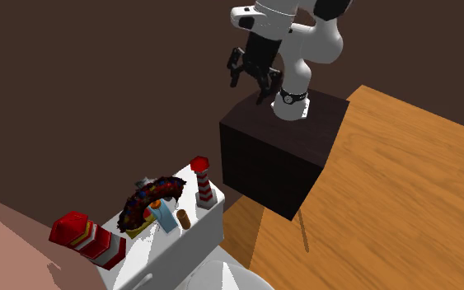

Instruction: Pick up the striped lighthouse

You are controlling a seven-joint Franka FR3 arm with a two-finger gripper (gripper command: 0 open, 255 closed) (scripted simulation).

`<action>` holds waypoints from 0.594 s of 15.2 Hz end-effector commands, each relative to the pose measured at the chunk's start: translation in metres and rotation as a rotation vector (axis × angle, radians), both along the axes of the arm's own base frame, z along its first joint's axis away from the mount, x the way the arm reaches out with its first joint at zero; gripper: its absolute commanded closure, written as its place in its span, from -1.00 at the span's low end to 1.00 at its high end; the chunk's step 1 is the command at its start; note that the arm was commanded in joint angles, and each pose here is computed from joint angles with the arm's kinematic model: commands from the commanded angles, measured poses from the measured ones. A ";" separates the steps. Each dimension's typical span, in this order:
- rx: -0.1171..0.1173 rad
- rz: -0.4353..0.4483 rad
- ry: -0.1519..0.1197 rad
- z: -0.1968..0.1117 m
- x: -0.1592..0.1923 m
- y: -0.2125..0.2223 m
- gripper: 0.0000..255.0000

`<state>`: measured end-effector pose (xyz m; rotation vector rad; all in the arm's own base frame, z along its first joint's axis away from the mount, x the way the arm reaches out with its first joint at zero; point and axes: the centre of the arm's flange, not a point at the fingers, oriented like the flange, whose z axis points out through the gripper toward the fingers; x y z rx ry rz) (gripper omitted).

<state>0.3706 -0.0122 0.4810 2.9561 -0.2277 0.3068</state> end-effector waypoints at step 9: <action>-0.118 0.005 -0.064 -0.116 0.057 -0.022 -1.00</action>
